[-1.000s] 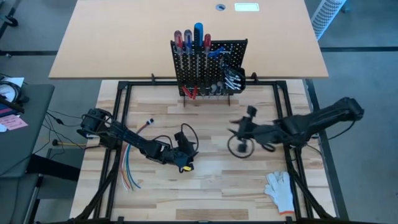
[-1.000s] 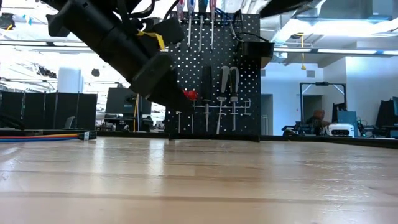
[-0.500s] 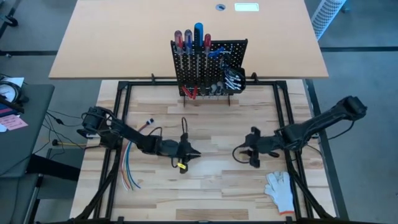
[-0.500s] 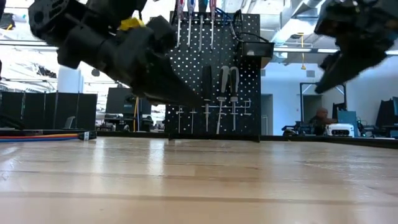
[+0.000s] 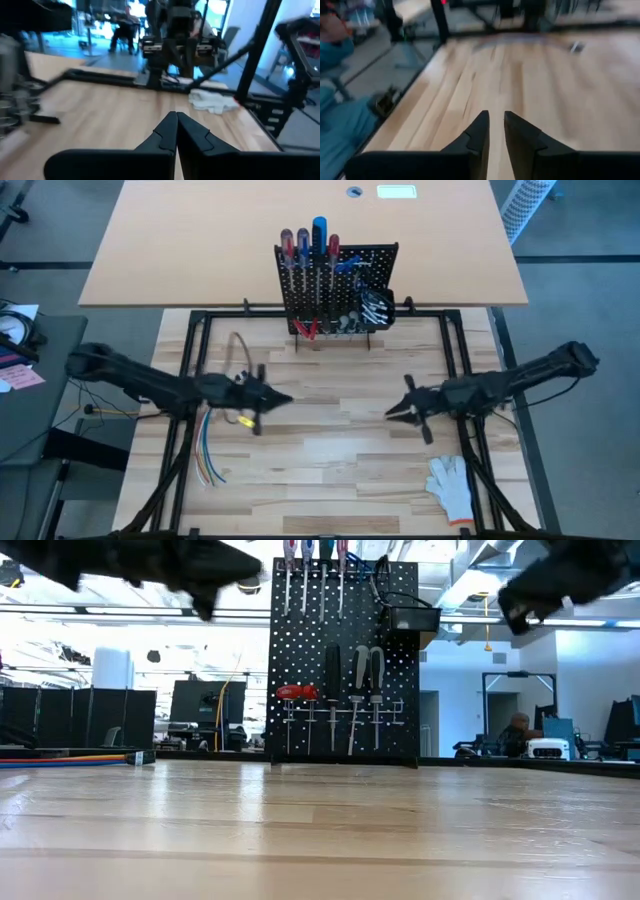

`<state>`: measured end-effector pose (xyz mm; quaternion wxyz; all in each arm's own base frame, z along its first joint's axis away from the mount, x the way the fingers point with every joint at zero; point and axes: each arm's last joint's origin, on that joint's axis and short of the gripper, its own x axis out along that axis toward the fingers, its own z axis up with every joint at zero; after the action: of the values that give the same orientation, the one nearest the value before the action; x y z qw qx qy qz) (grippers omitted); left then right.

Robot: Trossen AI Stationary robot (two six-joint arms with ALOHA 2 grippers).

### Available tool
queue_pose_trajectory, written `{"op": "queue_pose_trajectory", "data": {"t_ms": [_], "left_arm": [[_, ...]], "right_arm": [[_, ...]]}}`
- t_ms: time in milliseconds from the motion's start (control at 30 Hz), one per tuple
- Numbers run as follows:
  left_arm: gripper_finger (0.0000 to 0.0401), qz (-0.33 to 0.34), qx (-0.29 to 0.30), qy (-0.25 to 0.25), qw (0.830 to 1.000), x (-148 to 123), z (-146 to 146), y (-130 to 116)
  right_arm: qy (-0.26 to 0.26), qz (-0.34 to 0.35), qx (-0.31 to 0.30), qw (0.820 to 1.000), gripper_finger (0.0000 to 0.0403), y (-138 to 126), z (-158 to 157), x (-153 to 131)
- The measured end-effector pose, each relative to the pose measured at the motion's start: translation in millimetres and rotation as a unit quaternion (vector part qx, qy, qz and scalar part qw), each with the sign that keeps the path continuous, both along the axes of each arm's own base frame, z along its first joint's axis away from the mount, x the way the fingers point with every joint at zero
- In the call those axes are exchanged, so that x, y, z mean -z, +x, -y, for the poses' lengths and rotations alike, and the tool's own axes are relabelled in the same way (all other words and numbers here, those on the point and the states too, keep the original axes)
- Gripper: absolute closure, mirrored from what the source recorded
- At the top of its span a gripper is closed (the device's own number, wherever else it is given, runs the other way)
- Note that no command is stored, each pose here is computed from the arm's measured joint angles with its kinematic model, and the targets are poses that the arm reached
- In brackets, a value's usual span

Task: Hang tools onto peg board
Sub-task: Return to Home Position

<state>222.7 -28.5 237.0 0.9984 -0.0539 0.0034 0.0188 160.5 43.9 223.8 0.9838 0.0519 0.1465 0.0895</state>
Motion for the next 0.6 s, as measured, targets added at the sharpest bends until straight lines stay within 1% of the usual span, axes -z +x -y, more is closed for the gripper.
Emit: {"op": "queue_pose_trajectory", "data": {"t_ms": [67,133,200,267,367,433,500,600], "left_arm": [[0.04,0.009,-0.009,-0.001,1.0,-6,-7,-23],[0.04,0.006,-0.016,-0.005,1.0,-6,-12,-45],[0.04,0.004,-0.019,-0.011,1.0,-2,-15,-64],[0.04,0.015,-0.019,-0.016,1.0,5,-17,-81],[0.04,0.046,-0.019,-0.021,0.999,19,-19,-99],[0.04,0.064,-0.019,-0.023,0.997,29,-21,-108],[0.0401,0.085,-0.019,-0.027,0.996,37,-21,-115],[0.0401,0.102,-0.018,-0.029,0.994,45,-22,-123]], "right_arm": [[-0.002,0.032,0.011,0.999,0.0341,-10,7,-10],[0.0,0.057,0.021,0.998,0.0342,-19,13,-18],[0.004,0.072,0.026,0.997,0.0342,-28,17,-22],[0.01,0.086,0.015,0.996,0.0342,-35,19,-24],[0.022,0.109,-0.013,0.994,0.0342,-42,19,-18],[0.026,0.113,-0.026,0.993,0.0342,-45,19,-9],[0.04,0.129,-0.026,0.991,0.0342,-47,19,-1],[0.039,0.142,-0.026,0.989,0.0342,-52,20,8]]}}
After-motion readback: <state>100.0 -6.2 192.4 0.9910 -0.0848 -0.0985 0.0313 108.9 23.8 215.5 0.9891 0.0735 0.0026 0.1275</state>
